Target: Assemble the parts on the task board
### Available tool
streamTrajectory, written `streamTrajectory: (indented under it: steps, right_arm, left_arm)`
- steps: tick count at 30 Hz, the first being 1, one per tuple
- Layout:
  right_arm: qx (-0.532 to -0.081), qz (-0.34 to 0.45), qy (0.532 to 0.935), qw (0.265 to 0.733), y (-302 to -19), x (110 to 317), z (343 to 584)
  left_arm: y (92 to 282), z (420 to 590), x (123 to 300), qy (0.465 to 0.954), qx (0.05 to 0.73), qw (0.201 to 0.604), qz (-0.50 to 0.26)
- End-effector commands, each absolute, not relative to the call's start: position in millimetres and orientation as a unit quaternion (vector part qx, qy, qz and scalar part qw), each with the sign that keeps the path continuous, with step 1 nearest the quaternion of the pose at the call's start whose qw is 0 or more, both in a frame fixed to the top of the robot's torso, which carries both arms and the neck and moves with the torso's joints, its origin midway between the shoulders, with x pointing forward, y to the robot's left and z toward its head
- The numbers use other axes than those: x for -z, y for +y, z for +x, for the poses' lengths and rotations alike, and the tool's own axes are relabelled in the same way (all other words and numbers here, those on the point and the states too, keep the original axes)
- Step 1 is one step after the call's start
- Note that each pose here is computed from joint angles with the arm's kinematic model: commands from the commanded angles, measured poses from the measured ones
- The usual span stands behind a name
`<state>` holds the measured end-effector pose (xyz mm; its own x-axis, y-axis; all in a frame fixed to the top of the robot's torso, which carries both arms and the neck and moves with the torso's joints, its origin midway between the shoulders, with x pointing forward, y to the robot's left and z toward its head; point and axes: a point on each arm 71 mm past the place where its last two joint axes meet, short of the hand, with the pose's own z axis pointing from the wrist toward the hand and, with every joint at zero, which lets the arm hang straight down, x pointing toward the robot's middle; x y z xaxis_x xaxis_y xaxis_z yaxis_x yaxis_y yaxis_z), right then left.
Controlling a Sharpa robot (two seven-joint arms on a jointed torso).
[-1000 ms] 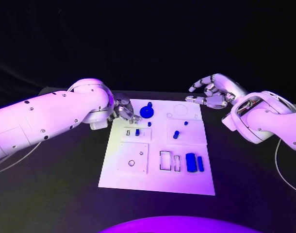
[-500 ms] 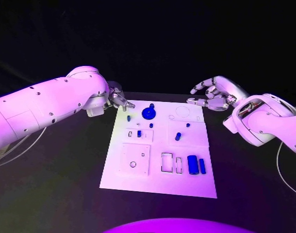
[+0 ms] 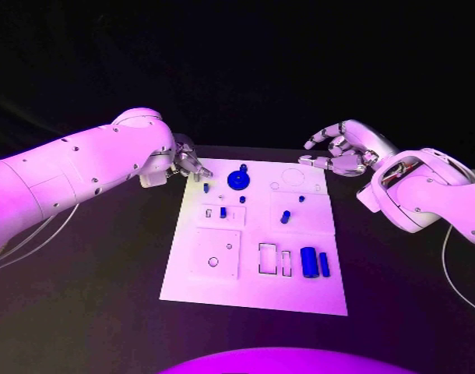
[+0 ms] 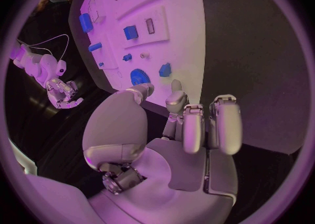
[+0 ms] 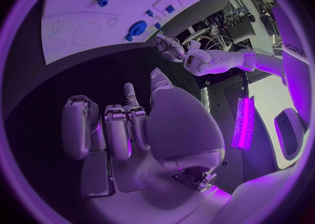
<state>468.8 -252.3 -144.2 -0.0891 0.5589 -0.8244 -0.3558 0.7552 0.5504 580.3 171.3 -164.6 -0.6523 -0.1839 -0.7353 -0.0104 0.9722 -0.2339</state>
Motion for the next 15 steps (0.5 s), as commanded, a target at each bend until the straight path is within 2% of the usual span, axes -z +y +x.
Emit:
streamTrajectory:
  steps: [1,15]
  right_arm:
    - [-0.342,0.074,0.658,0.667,-251.4,145.3,468.6]
    - [-0.343,0.073,0.658,0.666,-249.5,145.8,468.9]
  left_arm:
    - [167.7,578.6,168.0,0.909,0.113,0.398,-0.042]
    - [163.2,577.0,173.8,0.914,0.118,0.387,-0.038]
